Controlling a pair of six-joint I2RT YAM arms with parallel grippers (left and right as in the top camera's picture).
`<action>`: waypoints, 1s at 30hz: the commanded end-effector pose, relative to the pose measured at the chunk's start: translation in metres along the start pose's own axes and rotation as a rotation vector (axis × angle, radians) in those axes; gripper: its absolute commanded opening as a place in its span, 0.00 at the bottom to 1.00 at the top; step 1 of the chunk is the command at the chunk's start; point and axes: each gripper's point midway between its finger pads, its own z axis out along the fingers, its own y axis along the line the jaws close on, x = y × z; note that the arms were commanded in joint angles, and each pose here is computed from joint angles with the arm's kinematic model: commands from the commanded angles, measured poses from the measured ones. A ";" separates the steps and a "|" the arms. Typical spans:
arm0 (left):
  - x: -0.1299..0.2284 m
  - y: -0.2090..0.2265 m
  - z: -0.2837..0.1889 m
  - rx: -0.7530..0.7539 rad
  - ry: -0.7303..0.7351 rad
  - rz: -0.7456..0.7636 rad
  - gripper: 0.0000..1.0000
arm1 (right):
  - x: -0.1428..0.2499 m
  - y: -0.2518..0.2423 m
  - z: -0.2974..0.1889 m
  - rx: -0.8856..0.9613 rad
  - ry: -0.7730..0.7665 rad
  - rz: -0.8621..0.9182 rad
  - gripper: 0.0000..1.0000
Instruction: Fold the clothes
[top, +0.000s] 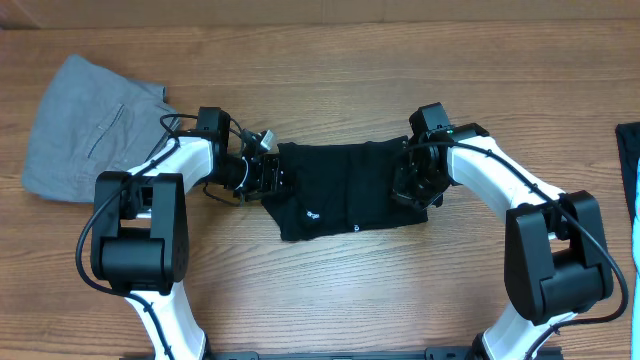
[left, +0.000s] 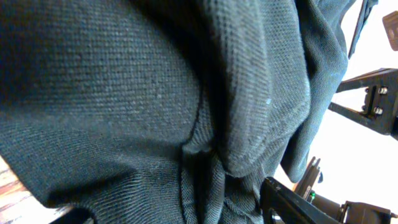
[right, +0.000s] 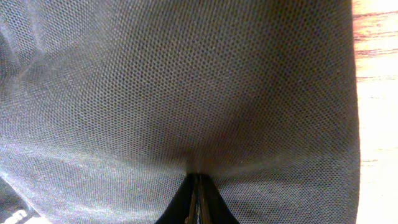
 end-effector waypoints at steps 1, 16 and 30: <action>0.037 0.051 0.030 -0.166 0.120 -0.094 0.66 | 0.001 0.002 0.000 -0.002 -0.002 -0.002 0.04; 0.044 0.047 0.022 -0.179 0.157 -0.164 0.04 | 0.004 0.001 0.000 0.005 0.010 -0.001 0.04; -0.019 0.005 -0.116 -0.376 0.049 -0.141 0.04 | 0.001 0.010 -0.025 -0.003 -0.003 -0.028 0.04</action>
